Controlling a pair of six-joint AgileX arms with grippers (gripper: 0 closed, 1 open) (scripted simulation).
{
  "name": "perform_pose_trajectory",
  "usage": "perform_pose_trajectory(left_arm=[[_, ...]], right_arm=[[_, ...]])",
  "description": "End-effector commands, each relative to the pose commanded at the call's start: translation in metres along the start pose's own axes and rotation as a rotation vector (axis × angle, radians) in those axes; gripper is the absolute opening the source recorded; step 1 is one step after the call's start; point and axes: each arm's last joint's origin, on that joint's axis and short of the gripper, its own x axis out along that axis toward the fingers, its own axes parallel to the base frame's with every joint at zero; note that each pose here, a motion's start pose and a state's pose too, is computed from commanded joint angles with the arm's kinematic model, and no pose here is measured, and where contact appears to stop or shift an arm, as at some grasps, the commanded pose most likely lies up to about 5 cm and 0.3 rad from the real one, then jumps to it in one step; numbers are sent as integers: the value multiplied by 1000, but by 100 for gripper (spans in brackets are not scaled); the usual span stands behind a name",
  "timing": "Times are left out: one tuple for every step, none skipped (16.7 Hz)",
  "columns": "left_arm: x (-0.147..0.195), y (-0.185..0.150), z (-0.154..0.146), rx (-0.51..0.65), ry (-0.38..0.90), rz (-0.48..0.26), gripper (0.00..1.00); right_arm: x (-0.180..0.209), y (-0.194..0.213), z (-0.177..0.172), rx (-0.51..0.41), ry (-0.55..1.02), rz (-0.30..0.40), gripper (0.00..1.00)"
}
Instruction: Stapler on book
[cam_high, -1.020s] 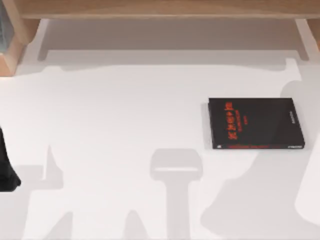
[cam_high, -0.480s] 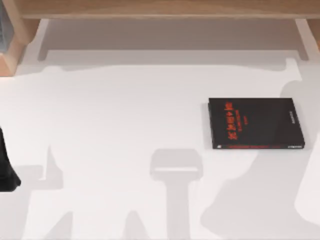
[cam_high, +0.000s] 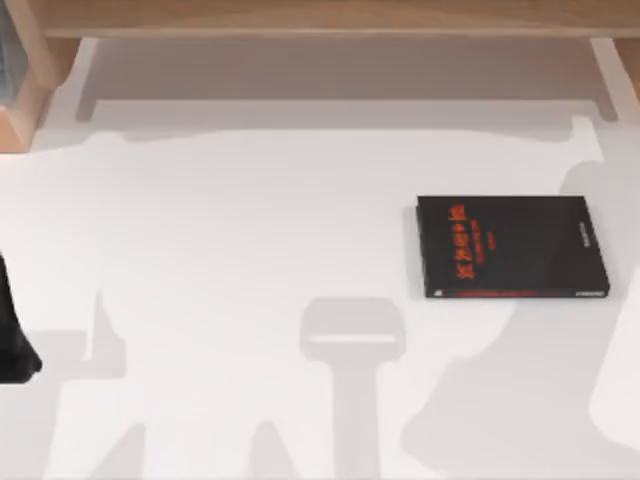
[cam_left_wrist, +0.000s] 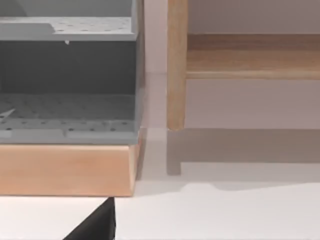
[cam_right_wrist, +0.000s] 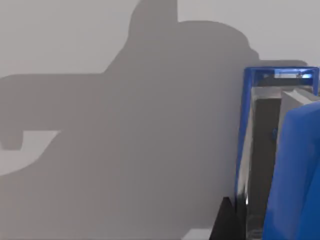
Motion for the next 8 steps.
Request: perform_pose_trajectory(left_arm=[[0,0,0,0,0,0,100],[0,0,0,0,0,0,100],[0,0,0,0,0,0,100],[0,0,0,0,0,0,100],[0,0,0,0,0,0,100],[0,0,0,0,0,0,100],[0,0,0,0,0,0,100],[0,0,0,0,0,0,100]], right_arm=[[-5,0,0,-1,-6,-6,0],[-13,1,0,-1,-12,-15,0],[-23,2,-1,1,-20,-28,0],[-35,3,-2,6,-31,-43,0],[-49,5,-4,13,-44,-61,0],[-64,8,-5,23,-61,-82,0],[-80,14,-5,32,-80,-102,0],[-94,21,-6,41,-99,-120,0]])
